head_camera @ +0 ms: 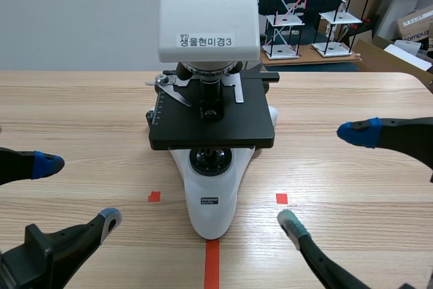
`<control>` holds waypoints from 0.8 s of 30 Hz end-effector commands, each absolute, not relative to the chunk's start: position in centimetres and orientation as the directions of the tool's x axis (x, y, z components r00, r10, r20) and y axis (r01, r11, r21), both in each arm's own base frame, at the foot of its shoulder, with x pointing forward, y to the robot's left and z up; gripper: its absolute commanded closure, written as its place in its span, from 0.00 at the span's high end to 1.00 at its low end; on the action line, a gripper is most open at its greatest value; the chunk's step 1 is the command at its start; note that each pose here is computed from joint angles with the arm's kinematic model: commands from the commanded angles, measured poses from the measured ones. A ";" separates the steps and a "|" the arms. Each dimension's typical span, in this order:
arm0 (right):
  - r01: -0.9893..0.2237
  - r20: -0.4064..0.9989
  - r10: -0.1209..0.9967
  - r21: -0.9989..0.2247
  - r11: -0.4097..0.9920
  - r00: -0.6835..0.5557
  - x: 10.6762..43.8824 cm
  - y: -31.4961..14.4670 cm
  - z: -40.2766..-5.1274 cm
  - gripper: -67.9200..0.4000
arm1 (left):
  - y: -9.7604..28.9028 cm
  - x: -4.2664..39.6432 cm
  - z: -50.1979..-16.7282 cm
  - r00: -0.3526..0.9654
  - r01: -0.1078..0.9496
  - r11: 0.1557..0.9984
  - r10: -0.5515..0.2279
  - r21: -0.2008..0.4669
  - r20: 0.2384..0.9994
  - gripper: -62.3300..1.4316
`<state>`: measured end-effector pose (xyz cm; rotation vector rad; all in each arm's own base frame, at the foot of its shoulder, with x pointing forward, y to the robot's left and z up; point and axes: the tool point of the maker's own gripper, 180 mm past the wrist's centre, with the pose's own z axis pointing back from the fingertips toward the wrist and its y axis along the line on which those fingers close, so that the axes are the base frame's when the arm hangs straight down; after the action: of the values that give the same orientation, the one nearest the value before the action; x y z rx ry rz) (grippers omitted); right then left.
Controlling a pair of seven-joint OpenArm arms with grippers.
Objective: Return to the home posture
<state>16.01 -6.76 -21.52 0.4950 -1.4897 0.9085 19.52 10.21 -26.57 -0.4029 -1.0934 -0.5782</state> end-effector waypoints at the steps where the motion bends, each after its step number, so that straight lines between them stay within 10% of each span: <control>1: -0.742 0.964 0.199 -0.264 0.616 -0.177 16.6 -7.0 -20.8 0.90 | 10.0 19.7 -26.0 0.321 0.618 0.785 -0.219 -0.029 0.922 1.00; 24: -0.736 0.959 0.236 -0.274 0.619 -0.159 17.1 -7.1 -21.4 0.90 | 10.0 19.7 -26.0 0.320 0.618 0.785 -0.219 -0.029 0.922 1.00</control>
<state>16.87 -7.05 -22.10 0.4335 -1.4733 0.9117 19.51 10.21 -26.58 -0.4030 -1.0931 -0.5781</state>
